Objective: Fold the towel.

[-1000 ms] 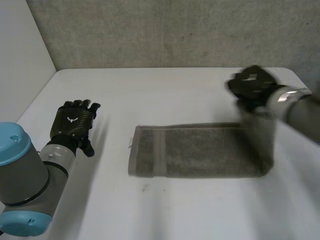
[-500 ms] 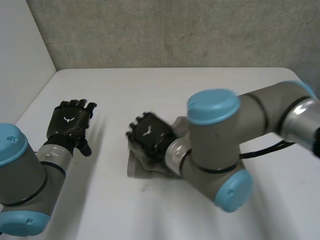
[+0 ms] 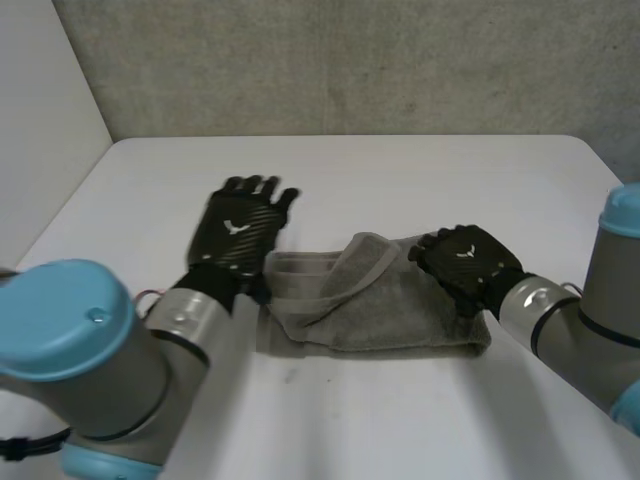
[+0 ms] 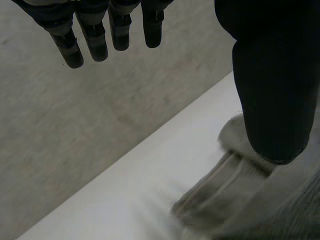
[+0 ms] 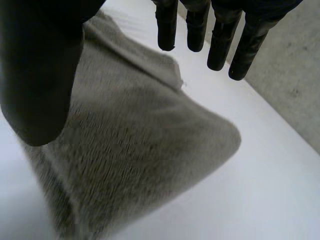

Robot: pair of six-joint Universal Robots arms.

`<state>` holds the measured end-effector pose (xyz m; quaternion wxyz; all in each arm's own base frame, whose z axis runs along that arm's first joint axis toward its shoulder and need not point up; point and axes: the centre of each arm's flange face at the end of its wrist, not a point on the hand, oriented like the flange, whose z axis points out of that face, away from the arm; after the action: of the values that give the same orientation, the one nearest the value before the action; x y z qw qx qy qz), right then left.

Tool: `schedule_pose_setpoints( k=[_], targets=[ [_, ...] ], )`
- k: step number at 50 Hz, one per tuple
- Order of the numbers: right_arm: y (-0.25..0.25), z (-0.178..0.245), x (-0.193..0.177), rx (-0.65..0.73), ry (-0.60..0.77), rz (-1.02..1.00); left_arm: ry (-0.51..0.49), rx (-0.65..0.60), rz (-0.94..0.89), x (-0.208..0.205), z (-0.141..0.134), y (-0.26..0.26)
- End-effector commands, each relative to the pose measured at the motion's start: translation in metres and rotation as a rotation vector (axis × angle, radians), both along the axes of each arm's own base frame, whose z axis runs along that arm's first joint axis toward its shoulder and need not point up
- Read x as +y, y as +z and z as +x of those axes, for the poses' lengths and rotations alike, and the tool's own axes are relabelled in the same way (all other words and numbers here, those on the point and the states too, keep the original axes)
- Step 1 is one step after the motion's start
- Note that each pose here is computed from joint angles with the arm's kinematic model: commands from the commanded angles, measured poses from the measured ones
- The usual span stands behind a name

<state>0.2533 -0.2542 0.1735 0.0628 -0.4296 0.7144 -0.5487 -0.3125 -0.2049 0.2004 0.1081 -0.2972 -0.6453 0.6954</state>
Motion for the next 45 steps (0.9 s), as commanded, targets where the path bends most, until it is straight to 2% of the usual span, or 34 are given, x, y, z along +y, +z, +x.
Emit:
schedule_pose_setpoints(
  k=[1,7,10,17,27,38,40,42,43,45],
  targets=[
    [-0.014,-0.008,0.006,0.003,-0.015,-0.010,-0.063,-0.005,0.015,-0.008,-0.037,-0.015],
    [-0.021,-0.008,0.009,0.004,-0.010,-0.013,-0.093,0.021,0.106,-0.016,-0.063,-0.033],
    [-0.025,-0.007,0.008,0.007,-0.011,-0.008,-0.089,0.052,0.178,-0.018,-0.066,-0.038],
    [-0.030,-0.007,0.006,0.007,-0.011,-0.008,-0.080,0.067,0.258,-0.018,-0.066,-0.048],
    [-0.036,-0.006,0.005,0.013,-0.010,0.004,-0.075,0.073,0.259,-0.021,-0.066,-0.048],
    [-0.044,-0.006,0.003,0.038,-0.001,-0.003,-0.048,0.037,0.281,-0.028,-0.069,-0.072],
    [-0.045,-0.007,0.003,0.050,0.003,-0.007,-0.017,0.037,0.278,-0.033,-0.068,-0.075],
    [-0.047,-0.007,0.003,0.064,0.008,-0.010,0.098,0.037,0.256,-0.045,-0.058,-0.075],
    [-0.047,-0.007,0.004,0.064,0.008,-0.010,0.099,0.037,0.256,-0.045,-0.058,-0.075],
    [-0.048,-0.007,0.003,0.067,0.010,-0.008,0.225,0.025,0.227,-0.059,-0.043,-0.074]
  ],
)
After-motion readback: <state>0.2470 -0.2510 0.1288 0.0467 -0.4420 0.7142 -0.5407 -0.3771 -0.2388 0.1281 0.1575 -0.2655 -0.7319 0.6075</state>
